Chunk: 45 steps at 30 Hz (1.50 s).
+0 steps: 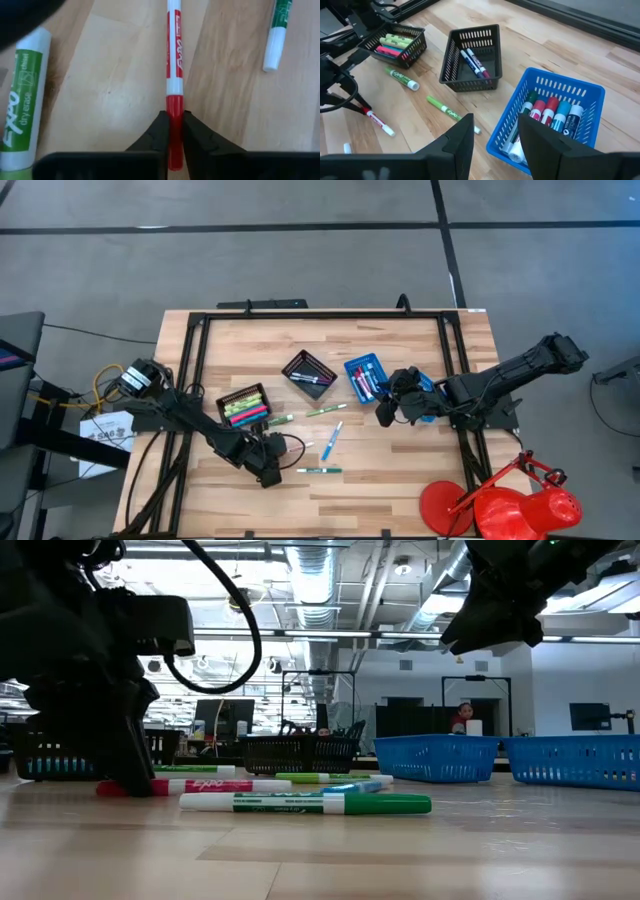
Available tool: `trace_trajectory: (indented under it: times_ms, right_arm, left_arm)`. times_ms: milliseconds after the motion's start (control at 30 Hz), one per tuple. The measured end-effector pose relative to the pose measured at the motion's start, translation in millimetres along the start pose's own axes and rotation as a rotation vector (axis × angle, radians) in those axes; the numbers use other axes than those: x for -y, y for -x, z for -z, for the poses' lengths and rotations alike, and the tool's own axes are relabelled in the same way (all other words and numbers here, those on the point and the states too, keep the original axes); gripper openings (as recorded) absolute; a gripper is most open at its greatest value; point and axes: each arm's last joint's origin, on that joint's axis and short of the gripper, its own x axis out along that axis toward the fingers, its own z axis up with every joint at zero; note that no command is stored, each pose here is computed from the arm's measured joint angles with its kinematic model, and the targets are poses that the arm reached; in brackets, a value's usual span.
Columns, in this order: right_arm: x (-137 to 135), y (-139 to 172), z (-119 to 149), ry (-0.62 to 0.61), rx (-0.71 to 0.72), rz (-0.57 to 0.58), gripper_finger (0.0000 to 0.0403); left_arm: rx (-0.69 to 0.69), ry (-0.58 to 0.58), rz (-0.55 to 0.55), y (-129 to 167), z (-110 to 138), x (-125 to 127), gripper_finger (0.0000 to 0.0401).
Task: Pick & Place Markers
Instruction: Put the small red marker into the right black bin, then put the small blue marker into the right black bin
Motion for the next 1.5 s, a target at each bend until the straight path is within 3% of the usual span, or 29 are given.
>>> trace_trajectory:
  times_ms: [133, 233, 433, 633, 800, 1067, 1200, 1500]
  right_arm:
    - [-1, 0, -1, -0.005, 0.005, -0.005, 0.0141]
    - [-1, 0, -1, -0.009, 0.009, -0.007, 0.0142]
    - [-1, 0, -1, -0.012, 0.011, -0.009, 0.0143]
    - [-2, 0, -2, -0.021, 0.022, -0.017, 0.0138]
    - [-2, 0, -2, -0.021, 0.022, -0.018, 0.0137]
    - [-2, 0, -2, -0.021, 0.021, -0.017, 0.0135]
    - [-2, 0, -2, -0.021, 0.022, -0.018, 0.0133]
    - [-2, 0, -2, -0.022, 0.021, -0.02, 0.0133]
  left_arm:
    - [0.065, -0.06, -0.04, 16, -8, -10, 0.0031]
    - [0.211, -0.102, -0.056, 44, -30, -22, 0.0035]
    - [0.32, -0.235, -0.175, 74, -70, -84, 0.0029]
    - [0.218, -0.384, -0.312, 61, -89, -151, 0.004]
    - [0.076, -0.467, -0.356, 34, -90, -183, 0.0034]
    - [-0.034, -0.62, -0.311, 0, -85, -180, 0.0068]
    - [-0.016, -0.721, -0.312, -8, -88, -173, 0.008]
    - [0.124, -0.708, -0.435, 7, -103, -168, 0.0112]
